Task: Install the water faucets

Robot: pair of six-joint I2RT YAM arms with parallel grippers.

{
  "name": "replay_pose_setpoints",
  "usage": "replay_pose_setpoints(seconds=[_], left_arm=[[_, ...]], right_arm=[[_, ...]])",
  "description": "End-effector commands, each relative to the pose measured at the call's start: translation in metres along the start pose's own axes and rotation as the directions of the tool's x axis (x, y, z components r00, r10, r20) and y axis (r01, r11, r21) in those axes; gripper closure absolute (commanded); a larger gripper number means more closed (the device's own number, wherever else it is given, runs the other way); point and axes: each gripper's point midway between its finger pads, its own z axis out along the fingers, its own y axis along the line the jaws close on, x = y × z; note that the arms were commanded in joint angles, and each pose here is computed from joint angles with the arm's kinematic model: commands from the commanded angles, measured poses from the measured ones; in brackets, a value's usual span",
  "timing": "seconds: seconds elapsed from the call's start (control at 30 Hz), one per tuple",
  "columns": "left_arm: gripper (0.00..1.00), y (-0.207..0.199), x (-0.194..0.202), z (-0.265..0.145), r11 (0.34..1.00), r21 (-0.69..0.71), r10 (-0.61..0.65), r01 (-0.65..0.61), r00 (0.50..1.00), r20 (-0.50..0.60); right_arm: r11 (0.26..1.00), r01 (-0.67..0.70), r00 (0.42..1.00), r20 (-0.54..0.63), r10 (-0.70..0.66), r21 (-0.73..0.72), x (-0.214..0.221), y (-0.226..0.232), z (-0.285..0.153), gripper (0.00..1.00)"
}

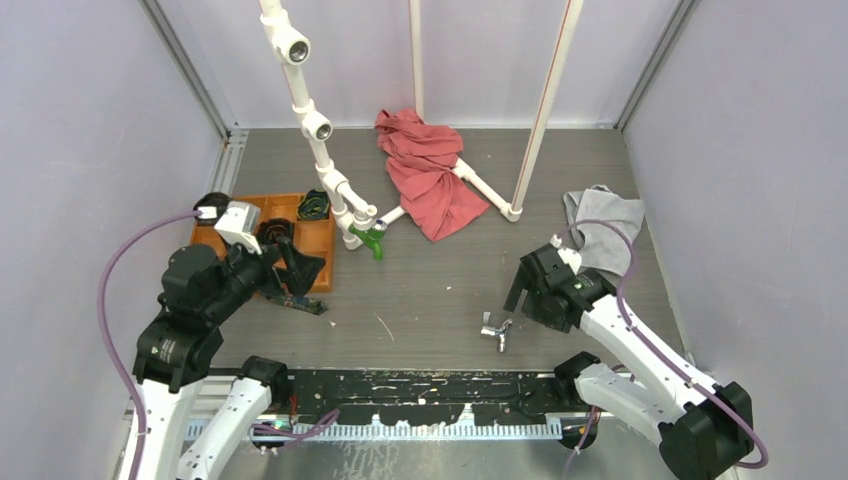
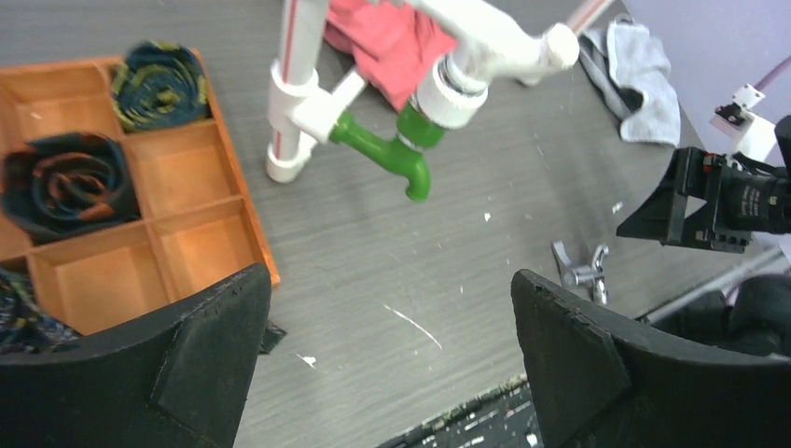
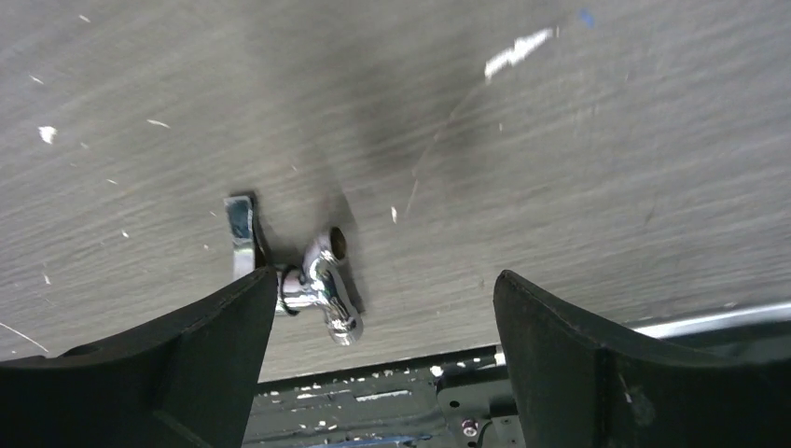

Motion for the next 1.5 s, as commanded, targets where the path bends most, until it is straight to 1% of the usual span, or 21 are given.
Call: replay_pose_setpoints(seconds=[0.0, 0.03, 0.07, 0.1, 0.13, 0.23, 0.37, 0.5, 0.57, 0.63, 0.67, 0.8, 0.9, 0.97, 1.03, 1.1, 1.17, 1.23, 1.3, 1.4, 1.47], left_arm=[[0.01, -0.015, 0.031, 0.008, 0.993, 0.107, -0.039, 0.05, 0.994, -0.1], [0.01, -0.015, 0.037, 0.009, 0.992, 0.11, -0.054, 0.066, 0.992, -0.114], [0.01, -0.016, 0.043, 0.009, 0.991, 0.112, -0.062, 0.076, 0.99, -0.126], [0.01, -0.015, 0.049, 0.01, 0.99, 0.111, -0.068, 0.083, 0.988, -0.137], [0.01, -0.014, 0.053, 0.011, 0.99, 0.104, -0.076, 0.091, 0.987, -0.145], [0.01, -0.014, 0.071, 0.014, 0.988, 0.101, -0.094, 0.115, 0.976, -0.198], [0.01, -0.019, 0.088, 0.018, 0.988, 0.105, -0.081, 0.112, 0.963, -0.257], [0.0, -0.028, 0.103, 0.029, 0.995, 0.098, -0.003, 0.036, 0.949, -0.316], [0.01, -0.042, 0.109, 0.035, 0.993, 0.121, 0.054, -0.016, 0.947, -0.317], [0.01, -0.058, 0.113, 0.041, 0.986, 0.146, 0.122, -0.081, 0.947, -0.296], [0.01, -0.067, 0.115, 0.044, 0.981, 0.156, 0.16, -0.119, 0.945, -0.286], [0.01, -0.099, 0.118, 0.05, 0.95, 0.18, 0.292, -0.254, 0.928, -0.23], [0.01, -0.121, 0.127, 0.05, 0.925, 0.224, 0.357, -0.308, 0.906, -0.228], [0.01, -0.132, 0.133, 0.051, 0.916, 0.248, 0.375, -0.317, 0.895, -0.242], [0.01, -0.142, 0.141, 0.053, 0.908, 0.276, 0.385, -0.315, 0.886, -0.257], [0.01, -0.153, 0.147, 0.053, 0.901, 0.309, 0.388, -0.304, 0.882, -0.265], [0.01, -0.164, 0.15, 0.054, 0.9, 0.331, 0.383, -0.285, 0.879, -0.285], [0.01, -0.173, 0.15, 0.055, 0.904, 0.343, 0.365, -0.257, 0.881, -0.301], [0.01, -0.186, 0.142, 0.055, 0.906, 0.367, 0.326, -0.212, 0.903, -0.282], [0.01, -0.201, 0.122, 0.051, 0.905, 0.402, 0.24, -0.136, 0.945, -0.222], [0.01, -0.207, 0.109, 0.05, 0.904, 0.417, 0.178, -0.09, 0.968, -0.179]], right_arm=[[0.989, -0.132, 0.987, -0.101, 0.126, -0.063, 0.029, 0.008, 0.005, 0.1], [0.986, -0.152, 0.982, -0.128, 0.142, -0.073, 0.036, 0.01, 0.009, 0.11], [0.982, -0.167, 0.975, -0.163, 0.151, -0.086, 0.044, 0.014, 0.014, 0.15], [0.979, -0.184, 0.97, -0.176, 0.167, -0.086, 0.049, 0.015, 0.019, 0.15], [0.978, -0.193, 0.965, -0.197, 0.173, -0.085, 0.055, 0.016, 0.023, 0.2], [0.973, -0.214, 0.959, -0.206, 0.192, -0.088, 0.06, 0.021, 0.029, 0.28], [0.971, -0.224, 0.957, -0.207, 0.202, -0.088, 0.061, 0.027, 0.033, 0.3], [0.967, -0.243, 0.953, -0.208, 0.222, -0.081, 0.061, 0.032, 0.039, 0.35], [0.965, -0.247, 0.952, -0.206, 0.225, -0.087, 0.06, 0.036, 0.04, 0.42], [0.966, -0.243, 0.955, -0.197, 0.223, -0.086, 0.06, 0.038, 0.041, 0.51], [0.966, -0.242, 0.956, -0.193, 0.223, -0.085, 0.059, 0.038, 0.042, 0.54], [0.964, -0.247, 0.954, -0.2, 0.225, -0.093, 0.063, 0.039, 0.046, 0.59], [0.96, -0.251, 0.951, -0.213, 0.222, -0.121, 0.067, 0.043, 0.05, 0.67], [0.962, -0.242, 0.955, -0.207, 0.213, -0.127, 0.066, 0.043, 0.052, 0.71], [0.962, -0.231, 0.96, -0.193, 0.202, -0.144, 0.061, 0.045, 0.051, 0.77], [0.961, -0.213, 0.97, -0.156, 0.187, -0.175, 0.047, 0.05, 0.047, 0.87], [0.958, -0.197, 0.979, -0.1, 0.18, -0.207, 0.029, 0.055, 0.04, 0.99], [0.95, -0.177, 0.984, -0.041, 0.172, -0.258, 0.01, 0.063, 0.031, 1.0], [0.912, -0.161, 0.984, 0.007, 0.177, -0.378, -0.006, 0.081, 0.013, 1.0], [0.782, -0.111, 0.975, 0.086, 0.205, -0.613, -0.028, 0.113, -0.029, 1.0], [0.69, -0.071, 0.968, 0.118, 0.223, -0.72, -0.037, 0.127, -0.056, 1.0]])
